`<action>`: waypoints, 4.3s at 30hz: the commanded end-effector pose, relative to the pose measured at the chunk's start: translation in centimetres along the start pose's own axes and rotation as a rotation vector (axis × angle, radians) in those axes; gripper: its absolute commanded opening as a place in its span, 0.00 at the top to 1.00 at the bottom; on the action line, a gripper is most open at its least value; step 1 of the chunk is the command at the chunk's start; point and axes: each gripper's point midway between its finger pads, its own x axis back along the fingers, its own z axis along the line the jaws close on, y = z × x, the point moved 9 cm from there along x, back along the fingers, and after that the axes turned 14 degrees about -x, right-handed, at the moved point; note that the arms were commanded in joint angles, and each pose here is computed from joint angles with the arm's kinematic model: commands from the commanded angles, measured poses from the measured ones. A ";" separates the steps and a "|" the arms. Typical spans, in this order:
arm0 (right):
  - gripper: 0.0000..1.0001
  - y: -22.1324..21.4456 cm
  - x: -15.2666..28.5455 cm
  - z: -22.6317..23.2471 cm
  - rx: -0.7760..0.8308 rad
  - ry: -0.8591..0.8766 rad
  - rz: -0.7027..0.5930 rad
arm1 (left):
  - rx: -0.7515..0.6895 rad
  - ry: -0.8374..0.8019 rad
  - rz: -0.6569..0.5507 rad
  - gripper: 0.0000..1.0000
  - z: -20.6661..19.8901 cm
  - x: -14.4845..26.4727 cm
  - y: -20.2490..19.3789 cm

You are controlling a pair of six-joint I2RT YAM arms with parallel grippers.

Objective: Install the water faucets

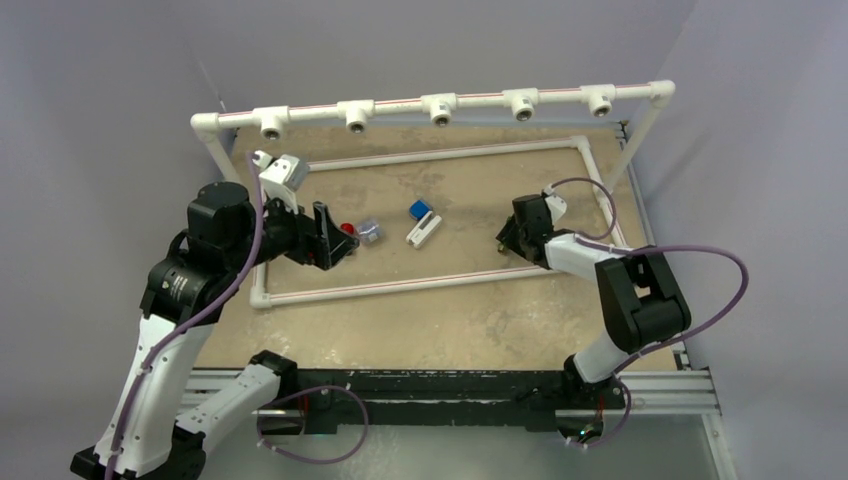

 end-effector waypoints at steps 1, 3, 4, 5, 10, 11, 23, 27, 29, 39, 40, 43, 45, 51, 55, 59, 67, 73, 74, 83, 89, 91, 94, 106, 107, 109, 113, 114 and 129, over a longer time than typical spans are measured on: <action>0.49 0.2 -0.7 0.9 0.000 0.004 -0.041 | 0.013 -0.021 -0.014 0.19 -0.4 0.4 0.0; 0.55 0.0 -0.9 0.7 0.008 -0.005 -0.040 | 0.021 -0.028 -0.011 0.19 -0.4 0.3 -0.1; 0.57 -0.2 -1.1 0.6 0.014 -0.012 -0.039 | 0.025 -0.035 -0.010 0.19 -0.5 0.3 -0.1; 0.58 -0.3 -1.1 0.5 0.021 -0.018 -0.040 | 0.027 -0.038 -0.011 0.19 -0.6 0.4 -0.1; 0.67 -0.6 -1.2 -0.2 0.051 -0.052 -0.051 | 0.033 -0.038 -0.009 0.18 -0.6 0.5 -0.3; 0.70 -0.6 -1.2 -0.4 0.057 -0.060 -0.052 | 0.034 -0.036 -0.007 0.18 -0.6 0.4 -0.4; 1.00 -0.6 1.5 0.0 0.126 0.057 -0.018 | 0.049 -0.030 -0.007 0.18 -0.5 0.2 -0.4; 1.00 0.1 4.1 0.9 0.144 0.174 -0.024 | 0.053 -0.031 -0.012 0.18 -0.5 0.2 0.0; 1.00 0.7 5.8 1.3 0.142 0.234 -0.044 | 0.056 -0.028 -0.014 0.18 -0.5 0.1 0.1; 1.00 1.4 12.9 2.3 0.257 0.540 0.001 | 0.083 -0.042 -0.031 0.18 -0.7 0.0 0.6; 1.00 1.3 13.7 2.4 0.278 0.584 0.008 | 0.089 -0.049 -0.033 0.18 -0.8 0.0 0.7; 1.00 1.0 16.1 2.7 0.349 0.748 0.042 | 0.108 -0.075 -0.038 0.18 -1.0 -0.1 0.7; 1.00 0.7 17.6 2.8 0.399 0.854 0.059 | 0.119 -0.099 -0.042 0.18 -1.2 -0.2 0.6; 1.00 -0.6 21.0 3.0 0.543 1.146 0.112 | 0.145 -0.143 -0.047 0.18 -1.6 -0.2 0.5; 1.00 -1.6 22.4 3.5 0.593 1.274 0.141 | 0.151 -0.173 -0.049 0.18 -2.0 0.1 0.6; 1.00 -2.7 23.4 4.2 0.667 1.367 0.153 | 0.156 -0.193 -0.046 0.17 -2.2 0.3 0.5; 1.00 -5.2 25.2 5.9 0.897 1.518 0.097 | 0.153 -0.224 -0.001 0.13 -2.3 0.1 -0.1; 1.00 -7.1 26.0 7.4 1.095 1.621 0.131 | 0.143 -0.289 0.037 0.10 -2.4 -0.5 -0.7; 1.00 -7.6 26.1 7.5 1.131 1.641 0.129 | 0.139 -0.306 0.047 0.09 -2.4 -0.6 -0.8; 1.00 -11.0 26.4 9.3 1.515 1.762 0.073 | 0.136 -0.426 0.113 0.09 -2.6 -1.6 -1.7; 1.00 -12.3 26.5 10.9 1.678 1.795 0.034 | 0.122 -0.478 0.161 0.09 -3.1 -2.1 -2.3; 1.00 -12.5 26.5 11.5 1.708 1.795 0.028 | 0.116 -0.487 0.185 0.09 -3.3 -2.3 -2.6; 1.00 -12.8 26.5 12.0 1.740 1.808 0.021 | 0.129 -0.495 0.235 0.12 -3.2 -3.0 -3.3; 1.00 -13.6 26.3 12.2 1.800 1.815 0.023 | 0.175 -0.531 0.316 0.38 -2.9 -4.4 -4.3; 1.00 -13.7 26.3 12.2 1.802 1.814 0.023 | 0.178 -0.535 0.319 0.40 -2.9 -4.4 -4.4; 1.00 -13.6 26.3 12.2 1.804 1.813 0.018 | 0.182 -0.541 0.325 0.44 -2.9 -4.5 -4.5; 1.00 -13.5 26.3 12.2 1.806 1.807 0.009 | 0.189 -0.551 0.337 0.45 -3.0 -4.4 -4.8; 1.00 -13.6 26.2 12.1 1.807 1.803 0.012 | 0.188 -0.550 0.339 0.45 -3.0 -4.3 -4.8; 1.00 -13.3 26.6 12.1 1.795 1.795 0.025 | 0.199 -0.528 0.370 0.48 -2.8 -4.5 -5.4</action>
